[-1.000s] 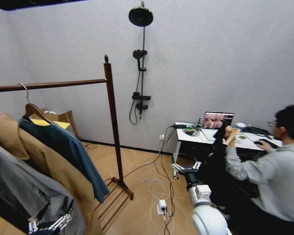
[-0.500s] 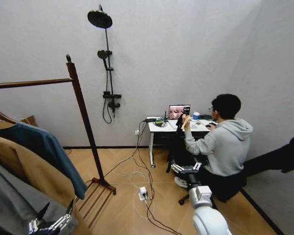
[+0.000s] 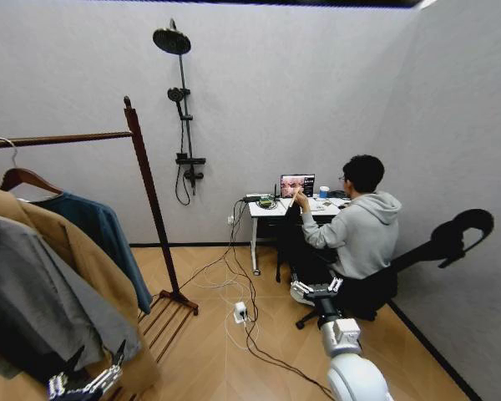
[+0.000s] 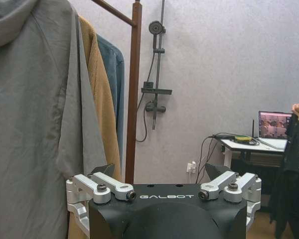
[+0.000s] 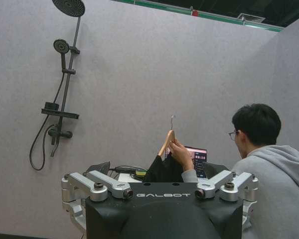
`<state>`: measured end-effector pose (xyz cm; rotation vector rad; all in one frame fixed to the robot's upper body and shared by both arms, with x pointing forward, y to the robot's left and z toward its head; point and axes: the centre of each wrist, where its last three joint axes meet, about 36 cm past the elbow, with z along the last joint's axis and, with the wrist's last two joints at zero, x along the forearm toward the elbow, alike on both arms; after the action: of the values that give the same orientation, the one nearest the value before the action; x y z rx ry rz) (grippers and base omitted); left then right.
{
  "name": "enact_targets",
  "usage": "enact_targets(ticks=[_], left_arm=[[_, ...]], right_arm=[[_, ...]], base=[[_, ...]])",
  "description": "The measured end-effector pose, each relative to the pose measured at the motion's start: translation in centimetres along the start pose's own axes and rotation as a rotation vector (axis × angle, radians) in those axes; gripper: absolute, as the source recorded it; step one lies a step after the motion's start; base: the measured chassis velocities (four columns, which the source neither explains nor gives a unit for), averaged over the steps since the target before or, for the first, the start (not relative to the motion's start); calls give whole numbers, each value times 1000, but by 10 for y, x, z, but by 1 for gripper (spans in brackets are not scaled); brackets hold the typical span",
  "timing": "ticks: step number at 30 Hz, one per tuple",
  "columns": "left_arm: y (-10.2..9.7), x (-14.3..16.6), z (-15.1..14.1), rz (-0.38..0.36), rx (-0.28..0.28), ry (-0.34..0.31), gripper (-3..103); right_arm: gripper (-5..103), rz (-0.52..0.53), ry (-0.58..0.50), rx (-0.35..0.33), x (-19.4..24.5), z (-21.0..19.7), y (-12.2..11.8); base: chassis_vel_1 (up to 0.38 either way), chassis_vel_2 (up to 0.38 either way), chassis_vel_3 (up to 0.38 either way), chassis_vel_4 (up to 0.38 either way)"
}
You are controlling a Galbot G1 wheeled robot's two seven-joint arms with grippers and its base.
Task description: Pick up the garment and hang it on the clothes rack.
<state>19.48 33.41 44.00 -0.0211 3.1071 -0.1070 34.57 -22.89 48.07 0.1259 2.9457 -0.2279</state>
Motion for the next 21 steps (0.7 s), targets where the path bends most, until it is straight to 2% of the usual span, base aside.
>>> enact_targets(ticks=[21], left_arm=[[0,0,0,1,0,0,100]], right_arm=[[100,-16,6,-5,-4,6,6]], base=[[244,-279,-273,255]])
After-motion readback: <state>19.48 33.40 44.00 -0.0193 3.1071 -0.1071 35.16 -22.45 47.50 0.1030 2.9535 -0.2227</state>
